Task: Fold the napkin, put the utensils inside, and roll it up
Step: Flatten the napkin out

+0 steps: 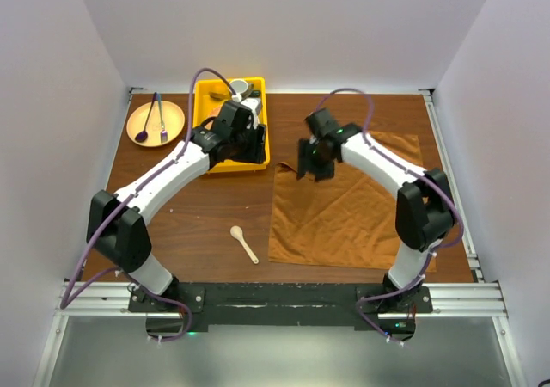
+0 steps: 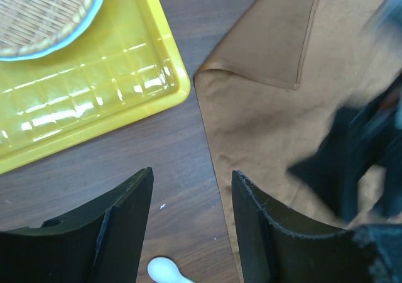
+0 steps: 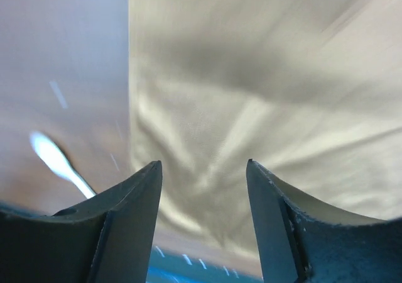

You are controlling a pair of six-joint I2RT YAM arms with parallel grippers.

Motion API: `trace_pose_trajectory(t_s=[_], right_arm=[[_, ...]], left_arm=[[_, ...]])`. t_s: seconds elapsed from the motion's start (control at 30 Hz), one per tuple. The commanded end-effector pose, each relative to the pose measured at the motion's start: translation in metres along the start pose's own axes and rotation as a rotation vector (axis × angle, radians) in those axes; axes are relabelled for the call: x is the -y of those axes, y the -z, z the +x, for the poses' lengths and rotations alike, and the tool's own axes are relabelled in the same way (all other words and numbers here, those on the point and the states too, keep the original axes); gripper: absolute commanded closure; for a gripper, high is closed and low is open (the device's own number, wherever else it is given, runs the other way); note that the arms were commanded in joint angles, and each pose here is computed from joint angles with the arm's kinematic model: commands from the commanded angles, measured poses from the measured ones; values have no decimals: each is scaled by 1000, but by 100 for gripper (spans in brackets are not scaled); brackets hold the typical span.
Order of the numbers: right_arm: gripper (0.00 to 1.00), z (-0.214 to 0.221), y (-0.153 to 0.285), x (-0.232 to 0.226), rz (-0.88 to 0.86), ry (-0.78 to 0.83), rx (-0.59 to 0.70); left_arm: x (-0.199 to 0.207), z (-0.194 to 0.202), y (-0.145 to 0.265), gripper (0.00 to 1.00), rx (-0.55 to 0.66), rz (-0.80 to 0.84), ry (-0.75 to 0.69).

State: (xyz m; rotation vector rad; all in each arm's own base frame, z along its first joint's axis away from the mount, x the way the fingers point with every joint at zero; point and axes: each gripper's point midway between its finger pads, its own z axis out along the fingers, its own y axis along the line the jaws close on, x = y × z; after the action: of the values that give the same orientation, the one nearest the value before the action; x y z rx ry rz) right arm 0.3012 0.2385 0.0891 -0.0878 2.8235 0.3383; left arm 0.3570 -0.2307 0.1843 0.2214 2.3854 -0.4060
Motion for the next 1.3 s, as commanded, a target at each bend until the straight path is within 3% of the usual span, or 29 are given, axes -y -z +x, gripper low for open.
trace_pose_trajectory(t_s=[0.0,0.03,0.2,0.37,0.73,1.0,1.27], right_arm=[[42,-67,8,30,30,-286,108],[49,-72,6,35,48,-316,102],[57,-93,-4,59,181,-432,123],[57,-78,-20,72,275,-506,68],[52,-67,-53,76,284,-523,21],[55,-69,-69,77,291,-537,8],[62,-63,-78,79,300,-560,-19]], left_arm=[[11,-9,0,43,11,58,12],[11,-9,0,43,11,58,12],[9,-13,5,43,44,55,-3],[9,-14,9,42,60,57,-13],[5,-11,9,39,61,48,-27],[3,-10,7,29,57,43,-51],[-2,-12,8,28,68,13,-72]])
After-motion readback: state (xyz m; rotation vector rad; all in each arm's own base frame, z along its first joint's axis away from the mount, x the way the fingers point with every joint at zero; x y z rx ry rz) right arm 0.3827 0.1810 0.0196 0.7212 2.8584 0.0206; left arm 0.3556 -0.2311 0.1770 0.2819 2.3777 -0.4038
